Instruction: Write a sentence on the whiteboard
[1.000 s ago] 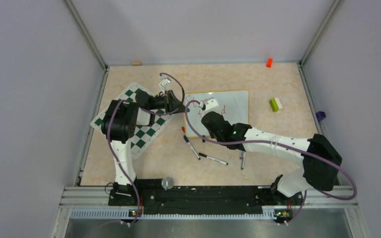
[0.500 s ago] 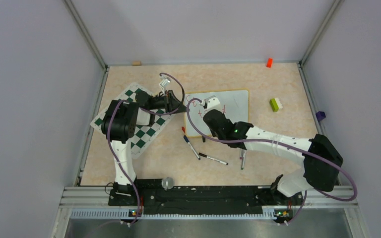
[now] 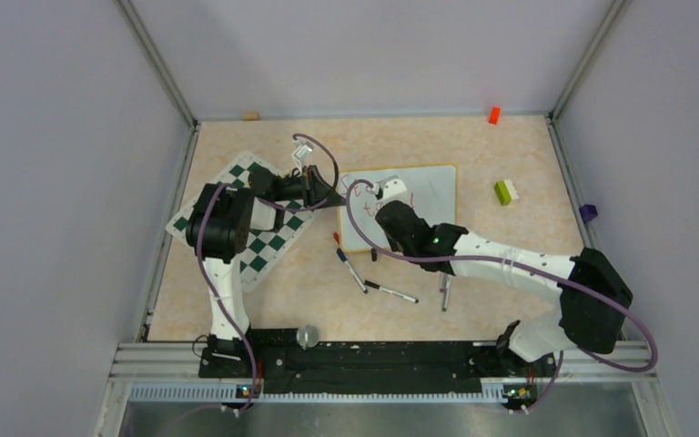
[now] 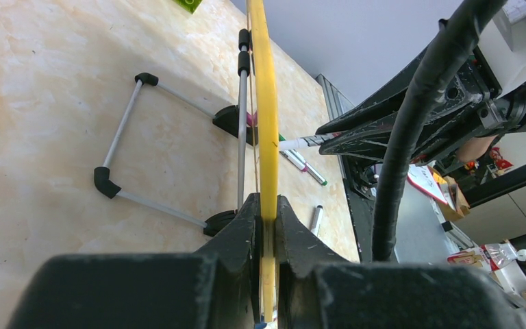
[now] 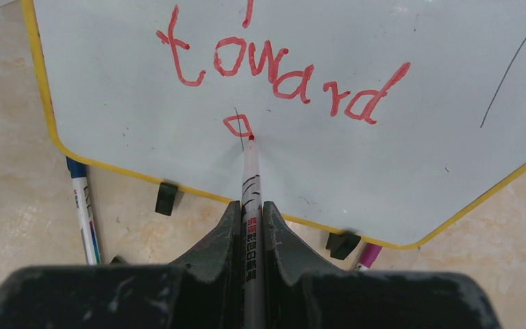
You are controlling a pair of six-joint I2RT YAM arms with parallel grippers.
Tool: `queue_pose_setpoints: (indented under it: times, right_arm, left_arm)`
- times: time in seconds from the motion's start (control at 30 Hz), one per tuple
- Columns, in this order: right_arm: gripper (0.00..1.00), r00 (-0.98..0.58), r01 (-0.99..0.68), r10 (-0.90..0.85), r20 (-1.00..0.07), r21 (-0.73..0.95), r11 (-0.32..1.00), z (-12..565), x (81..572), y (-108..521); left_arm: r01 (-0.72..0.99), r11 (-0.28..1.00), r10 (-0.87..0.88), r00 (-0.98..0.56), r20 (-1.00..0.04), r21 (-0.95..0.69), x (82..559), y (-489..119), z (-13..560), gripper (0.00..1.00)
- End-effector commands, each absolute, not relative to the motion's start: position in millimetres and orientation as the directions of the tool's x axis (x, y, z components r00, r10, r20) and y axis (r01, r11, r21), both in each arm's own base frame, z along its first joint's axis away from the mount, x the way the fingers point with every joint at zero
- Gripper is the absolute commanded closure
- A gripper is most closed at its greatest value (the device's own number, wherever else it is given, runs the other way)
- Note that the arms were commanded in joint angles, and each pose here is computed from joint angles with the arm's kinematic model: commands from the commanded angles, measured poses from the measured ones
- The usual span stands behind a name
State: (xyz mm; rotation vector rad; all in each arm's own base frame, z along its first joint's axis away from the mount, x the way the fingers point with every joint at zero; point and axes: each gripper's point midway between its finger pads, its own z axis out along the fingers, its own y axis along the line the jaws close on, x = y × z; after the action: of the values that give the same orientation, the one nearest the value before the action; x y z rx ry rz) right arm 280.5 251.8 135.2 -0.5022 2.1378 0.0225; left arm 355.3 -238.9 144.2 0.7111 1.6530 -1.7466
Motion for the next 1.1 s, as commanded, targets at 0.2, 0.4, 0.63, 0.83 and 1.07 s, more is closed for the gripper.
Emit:
queue_pose_setpoints:
  times: [0.2,0.4,0.63,0.83,1.07]
  right_arm:
    - [1.0,-0.54,-0.362,-0.3,-0.787,-0.105,0.926,128.4,269.7,245.4]
    - [1.0,-0.547,-0.382,-0.29,-0.785,-0.075,0.921,126.0,267.0,251.7]
    - [1.0,-0.527,-0.403,-0.278,-0.803,-0.052,0.914,131.0,273.5,265.6]
    - [1.0,-0.503,-0.406,-0.273,-0.82,-0.055,0.912,142.9,282.9,275.7]
    - [1.0,-0.477,-0.406,-0.258,-0.84,-0.049,0.913,160.8,282.1,272.0]
  left_arm:
    - [0.833,-0.052,-0.078,-0.553,-0.829,-0.551,353.5,-241.7,167.1,1.0]
    - [0.834,-0.052,-0.078,-0.551,-0.831,-0.549,353.4,-241.7,167.6,1.0]
    - [0.834,-0.052,-0.078,-0.552,-0.83,-0.55,353.5,-241.8,167.1,1.0]
    - [0.834,-0.051,-0.079,-0.552,-0.83,-0.55,353.6,-241.4,167.6,1.0]
    - [0.833,-0.052,-0.079,-0.553,-0.829,-0.551,353.8,-242.1,167.0,1.0]
